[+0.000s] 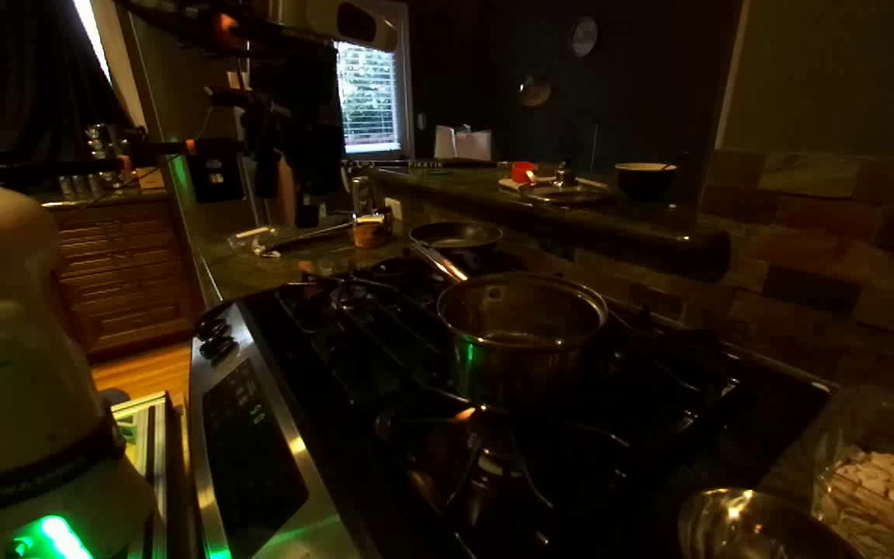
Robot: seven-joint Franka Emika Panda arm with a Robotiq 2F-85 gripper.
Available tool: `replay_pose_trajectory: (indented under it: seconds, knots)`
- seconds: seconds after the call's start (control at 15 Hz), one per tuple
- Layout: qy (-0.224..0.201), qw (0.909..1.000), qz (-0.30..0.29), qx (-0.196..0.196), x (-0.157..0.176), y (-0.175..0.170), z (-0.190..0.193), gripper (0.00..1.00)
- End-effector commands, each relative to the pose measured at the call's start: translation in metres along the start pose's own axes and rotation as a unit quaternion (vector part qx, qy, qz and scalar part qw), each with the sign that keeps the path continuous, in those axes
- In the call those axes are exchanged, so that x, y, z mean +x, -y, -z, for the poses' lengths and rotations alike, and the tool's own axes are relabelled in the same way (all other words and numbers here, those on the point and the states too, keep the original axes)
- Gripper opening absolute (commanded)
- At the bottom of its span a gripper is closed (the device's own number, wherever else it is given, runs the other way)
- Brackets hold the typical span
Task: Pick up the canned beans and put some beans on the frying pan
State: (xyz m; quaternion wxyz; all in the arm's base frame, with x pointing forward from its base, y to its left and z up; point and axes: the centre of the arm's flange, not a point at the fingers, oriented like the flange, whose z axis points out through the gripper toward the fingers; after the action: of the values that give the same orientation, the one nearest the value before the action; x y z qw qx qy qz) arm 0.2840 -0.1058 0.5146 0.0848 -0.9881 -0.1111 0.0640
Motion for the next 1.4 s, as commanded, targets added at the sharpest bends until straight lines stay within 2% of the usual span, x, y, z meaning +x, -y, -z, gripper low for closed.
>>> replay_pose_trajectory:
  seconds: [0.0, 0.4, 0.53, 0.73, 0.93, 1.07, 1.33]
  knots:
    - [0.000, 1.0000, 0.000, 0.000, 0.000, 0.000, 0.000, 1.00]
    - [0.000, 1.0000, 0.000, 0.000, 0.000, 0.000, 0.000, 1.00]
    - [-0.003, 0.9995, 0.030, 0.010, 0.005, 0.022, -0.003, 1.00]
    - [-0.004, 0.9951, 0.082, 0.056, 0.016, 0.088, -0.011, 1.00]
    - [-0.018, 0.9900, 0.118, 0.075, 0.033, 0.147, -0.017, 1.00]
    - [-0.033, 0.9899, 0.113, 0.078, 0.048, 0.183, -0.019, 1.00]
    - [-0.079, 0.9904, 0.079, 0.081, 0.087, 0.231, -0.028, 1.00]
